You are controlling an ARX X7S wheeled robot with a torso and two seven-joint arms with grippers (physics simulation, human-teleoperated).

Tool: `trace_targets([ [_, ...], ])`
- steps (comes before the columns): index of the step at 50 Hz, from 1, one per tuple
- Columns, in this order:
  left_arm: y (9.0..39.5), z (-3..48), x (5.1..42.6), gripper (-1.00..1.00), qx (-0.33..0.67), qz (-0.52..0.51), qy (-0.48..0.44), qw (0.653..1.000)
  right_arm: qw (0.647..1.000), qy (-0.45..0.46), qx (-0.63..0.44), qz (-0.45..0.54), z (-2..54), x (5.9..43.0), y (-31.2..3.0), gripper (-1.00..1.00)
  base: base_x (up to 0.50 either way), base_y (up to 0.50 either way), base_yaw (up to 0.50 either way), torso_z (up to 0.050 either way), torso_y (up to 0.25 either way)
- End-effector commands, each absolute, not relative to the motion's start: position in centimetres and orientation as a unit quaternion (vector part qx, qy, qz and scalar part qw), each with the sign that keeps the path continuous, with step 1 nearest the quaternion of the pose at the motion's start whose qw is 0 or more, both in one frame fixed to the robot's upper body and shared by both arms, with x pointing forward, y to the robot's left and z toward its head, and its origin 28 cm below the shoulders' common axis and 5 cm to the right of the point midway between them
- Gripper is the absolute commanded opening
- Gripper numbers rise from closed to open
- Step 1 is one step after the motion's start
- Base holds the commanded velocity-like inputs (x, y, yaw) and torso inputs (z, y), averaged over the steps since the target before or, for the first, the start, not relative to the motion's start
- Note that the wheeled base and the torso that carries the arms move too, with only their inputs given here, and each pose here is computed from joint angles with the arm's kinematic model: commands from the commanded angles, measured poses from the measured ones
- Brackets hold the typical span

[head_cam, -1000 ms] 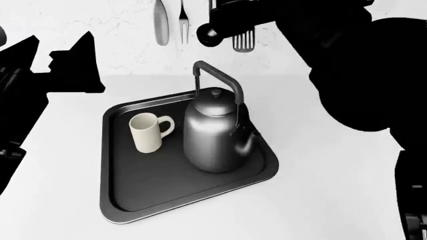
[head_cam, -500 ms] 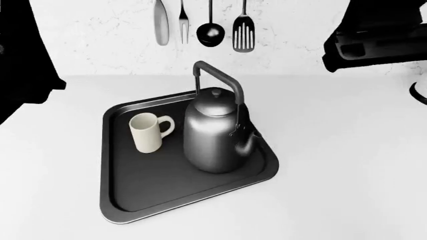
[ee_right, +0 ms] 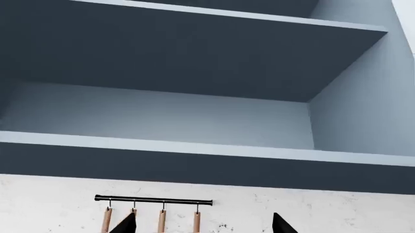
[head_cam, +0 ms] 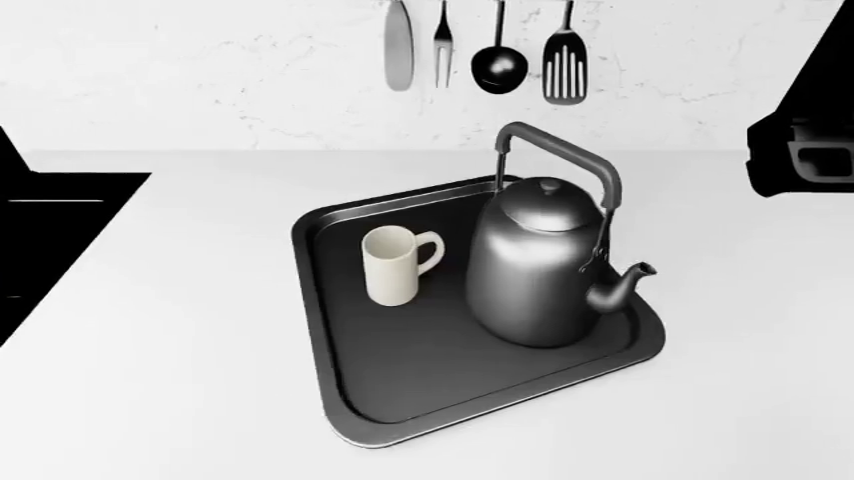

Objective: Pick the kettle from the counter and place it on the tray. Then pick the mug from the cabinet and place it on the tray. Then close the cabinet doors.

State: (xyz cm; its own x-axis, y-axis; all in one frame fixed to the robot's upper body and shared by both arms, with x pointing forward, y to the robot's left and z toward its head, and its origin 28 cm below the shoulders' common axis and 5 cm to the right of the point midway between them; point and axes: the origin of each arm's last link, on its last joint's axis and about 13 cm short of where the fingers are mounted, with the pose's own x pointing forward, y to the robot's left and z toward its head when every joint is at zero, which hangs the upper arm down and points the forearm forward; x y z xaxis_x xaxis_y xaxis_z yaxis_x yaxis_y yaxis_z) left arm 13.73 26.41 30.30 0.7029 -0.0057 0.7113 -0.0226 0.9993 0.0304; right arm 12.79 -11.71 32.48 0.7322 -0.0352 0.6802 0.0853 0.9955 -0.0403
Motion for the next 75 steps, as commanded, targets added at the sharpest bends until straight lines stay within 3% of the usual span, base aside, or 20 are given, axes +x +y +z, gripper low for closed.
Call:
trace_targets([
  [1, 26.5, 30.1, 13.5, 1.0, 0.019, 0.006, -0.389, 0.921, 0.929, -0.366, -0.035, -0.041, 32.2, 12.6, -11.8, 1.0, 0.0, 0.5, 0.0, 0.0, 0.0],
  [31, 26.9, 30.6, 13.7, 1.0, 0.015, 0.037, -0.386, 0.922, 0.93, -0.365, -0.027, -0.037, 32.3, 12.5, -11.9, 1.0, 0.0, 0.5, 0.0, 0.0, 0.0],
  [39, 28.3, 32.4, 13.9, 1.0, -0.005, 0.127, -0.378, 0.917, 0.932, -0.361, -0.014, -0.042, 32.4, 12.5, -12.1, 1.0, 0.0, 0.15, 0.0, 0.0, 0.0],
  [50, 30.7, 37.6, 13.3, 1.0, 0.034, 0.257, -0.416, 0.872, 0.934, -0.354, -0.016, -0.045, 32.3, 12.4, -12.2, 1.0, 0.0, 0.0, 0.0, 0.0, 0.0],
  [56, 32.0, 40.3, 11.9, 1.0, 0.057, 0.245, -0.458, 0.852, 0.934, -0.352, -0.021, -0.049, 32.3, 12.3, -12.1, 1.0, 0.0, 0.0, 0.0, 0.0, 0.0],
  [57, 32.7, 38.4, 13.8, 1.0, 0.053, 0.236, -0.405, 0.882, 0.934, -0.352, -0.022, -0.05, 32.4, 12.3, -12.1, 1.0, 0.0, 0.0, 0.0, 0.0, 0.0],
  [58, 30.5, 37.0, 13.9, 1.0, 0.125, 0.155, -0.447, 0.872, 0.934, -0.352, -0.022, -0.05, 32.4, 12.3, -12.1, 1.0, 0.0, 0.0, 0.0, 0.0, 0.0],
  [59, 30.4, 38.1, 14.1, 1.0, 0.146, 0.146, -0.493, 0.845, 0.934, -0.352, -0.023, -0.051, 32.4, 12.2, -12.1, 1.0, 0.0, 0.0, 0.0, 0.0, 0.0],
  [61, 30.0, 41.1, 14.9, 1.0, 0.152, 0.135, -0.527, 0.825, 0.934, -0.351, -0.025, -0.052, 32.4, 12.2, -12.1, 1.0, 0.0, 0.0, 0.0, 0.0, 0.0],
  [64, 29.6, 47.0, 13.5, 1.0, 0.082, 0.084, -0.514, 0.85, 0.935, -0.35, -0.027, -0.054, 32.4, 12.2, -12.2, 1.0, 0.0, 0.0, 0.0, 0.0, 0.0],
  [66, 30.8, 48.4, 12.9, 1.0, 0.058, 0.121, -0.527, 0.839, 0.935, -0.347, -0.03, -0.058, 32.4, 12.3, -12.2, 1.0, 0.0, 0.0, 0.0, 0.0, 0.0],
  [75, 28.8, 53.2, 14.5, 1.0, 0.056, 0.068, -0.528, 0.844, 0.938, -0.339, -0.037, -0.061, 32.1, 12.4, -12.3, 1.0, 0.0, 0.0, 0.0, 0.0, 0.0],
])
